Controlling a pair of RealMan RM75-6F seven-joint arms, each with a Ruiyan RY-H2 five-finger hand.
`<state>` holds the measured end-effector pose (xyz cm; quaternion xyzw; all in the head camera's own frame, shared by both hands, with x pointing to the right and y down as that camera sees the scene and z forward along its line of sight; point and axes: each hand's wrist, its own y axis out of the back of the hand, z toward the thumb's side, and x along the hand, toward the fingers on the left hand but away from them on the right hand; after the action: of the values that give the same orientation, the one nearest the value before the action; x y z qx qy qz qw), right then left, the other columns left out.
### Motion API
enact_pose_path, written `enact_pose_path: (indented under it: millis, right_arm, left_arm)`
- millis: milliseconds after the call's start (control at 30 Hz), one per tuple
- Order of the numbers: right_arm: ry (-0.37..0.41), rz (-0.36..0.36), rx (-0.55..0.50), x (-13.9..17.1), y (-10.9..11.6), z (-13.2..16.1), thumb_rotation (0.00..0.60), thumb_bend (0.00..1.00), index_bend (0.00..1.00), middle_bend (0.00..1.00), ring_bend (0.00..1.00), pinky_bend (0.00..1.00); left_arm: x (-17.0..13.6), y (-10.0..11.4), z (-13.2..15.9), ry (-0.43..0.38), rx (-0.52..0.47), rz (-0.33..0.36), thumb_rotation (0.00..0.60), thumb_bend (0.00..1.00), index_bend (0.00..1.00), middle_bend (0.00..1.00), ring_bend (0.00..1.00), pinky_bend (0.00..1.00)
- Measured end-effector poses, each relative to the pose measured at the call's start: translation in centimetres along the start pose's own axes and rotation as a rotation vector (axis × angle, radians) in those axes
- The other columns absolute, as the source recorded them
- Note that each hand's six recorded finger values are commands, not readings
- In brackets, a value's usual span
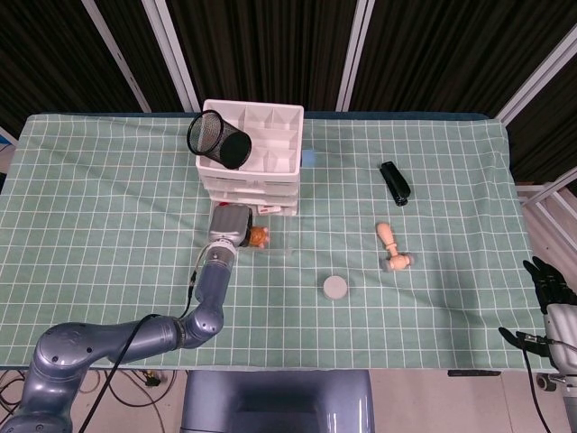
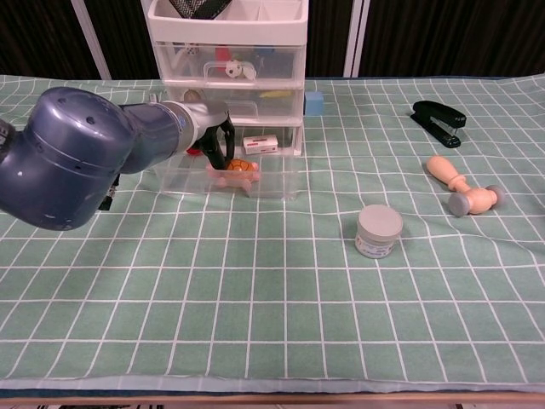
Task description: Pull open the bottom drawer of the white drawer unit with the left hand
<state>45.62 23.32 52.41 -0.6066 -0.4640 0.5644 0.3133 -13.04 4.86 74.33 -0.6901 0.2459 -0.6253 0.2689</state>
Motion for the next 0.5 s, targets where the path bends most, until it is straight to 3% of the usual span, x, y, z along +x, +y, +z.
enact_pose_path:
  millis: [333,500]
  right_arm:
    - [-0.002,-0.003,-0.001,0.0,0.1,0.0,0.6,0.02,0.0,0.0,0.0,0.21]
    - [-0.006,-0.002,0.001,0.0,0.0,-0.1,0.6,0.03,0.0,0.0,0.0,0.21]
  left_arm:
    - [0.0,0.7,0.6,0.027,0.087,-0.06,0.6,0.2,0.43,1.0,1.0,1.0]
    - [0.1,1.6,1.2,0.015,0.085,-0.055,0.6,0.2,0.44,1.0,1.0,1.0]
